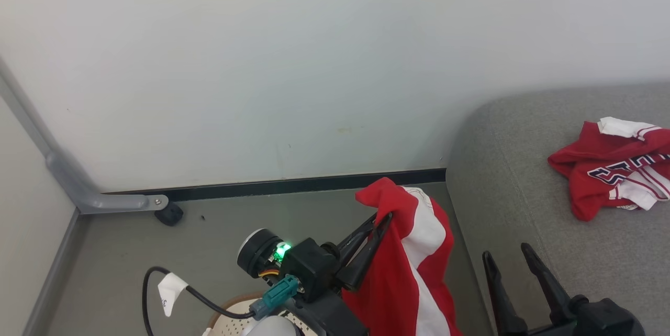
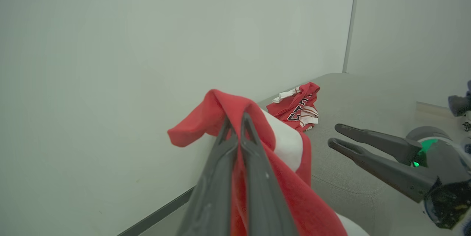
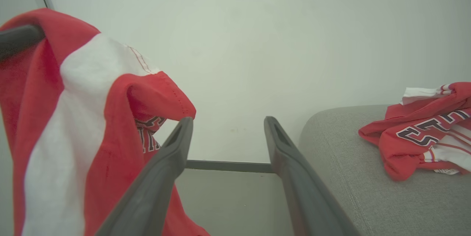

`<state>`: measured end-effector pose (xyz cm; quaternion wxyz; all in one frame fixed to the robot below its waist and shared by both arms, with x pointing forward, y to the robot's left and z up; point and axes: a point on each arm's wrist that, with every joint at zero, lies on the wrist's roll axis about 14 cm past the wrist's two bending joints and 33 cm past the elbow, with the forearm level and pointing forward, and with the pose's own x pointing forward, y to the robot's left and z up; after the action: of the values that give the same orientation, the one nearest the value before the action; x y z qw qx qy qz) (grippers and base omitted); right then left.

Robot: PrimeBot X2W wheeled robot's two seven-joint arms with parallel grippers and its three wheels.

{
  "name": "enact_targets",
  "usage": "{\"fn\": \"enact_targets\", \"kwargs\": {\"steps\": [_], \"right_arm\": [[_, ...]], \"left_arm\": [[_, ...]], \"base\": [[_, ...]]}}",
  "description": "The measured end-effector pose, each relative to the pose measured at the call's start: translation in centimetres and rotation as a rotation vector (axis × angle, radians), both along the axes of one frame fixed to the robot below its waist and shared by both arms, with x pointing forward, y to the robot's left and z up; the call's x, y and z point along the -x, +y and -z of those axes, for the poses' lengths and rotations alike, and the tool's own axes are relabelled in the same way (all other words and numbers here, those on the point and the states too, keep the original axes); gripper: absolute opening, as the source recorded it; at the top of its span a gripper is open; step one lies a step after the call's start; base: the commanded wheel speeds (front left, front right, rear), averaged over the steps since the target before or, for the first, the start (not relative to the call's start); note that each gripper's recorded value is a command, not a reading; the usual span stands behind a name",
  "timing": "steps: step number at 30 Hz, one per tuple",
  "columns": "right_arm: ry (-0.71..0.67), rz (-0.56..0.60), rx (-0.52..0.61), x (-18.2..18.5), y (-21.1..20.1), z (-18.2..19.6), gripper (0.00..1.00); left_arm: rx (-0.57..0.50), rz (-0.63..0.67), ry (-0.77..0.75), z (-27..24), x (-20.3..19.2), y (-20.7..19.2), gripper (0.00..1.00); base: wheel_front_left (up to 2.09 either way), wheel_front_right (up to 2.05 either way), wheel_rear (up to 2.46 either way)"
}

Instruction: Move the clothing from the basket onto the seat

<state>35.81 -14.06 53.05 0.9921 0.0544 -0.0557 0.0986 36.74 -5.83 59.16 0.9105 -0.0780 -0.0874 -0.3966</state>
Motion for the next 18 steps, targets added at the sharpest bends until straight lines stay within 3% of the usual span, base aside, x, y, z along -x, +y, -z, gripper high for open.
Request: {"fn": "enact_targets", "kwargs": {"steps": [18], "right_arm": [[0.003, -0.249, -0.071, 2.9, 8.4, -1.2, 1.00]], "left_arm": [[-0.015, 0.016, 0.047, 0.2, 0.2, -0.3, 0.00]], "base": [[0.00, 0.00, 0.00]]}}
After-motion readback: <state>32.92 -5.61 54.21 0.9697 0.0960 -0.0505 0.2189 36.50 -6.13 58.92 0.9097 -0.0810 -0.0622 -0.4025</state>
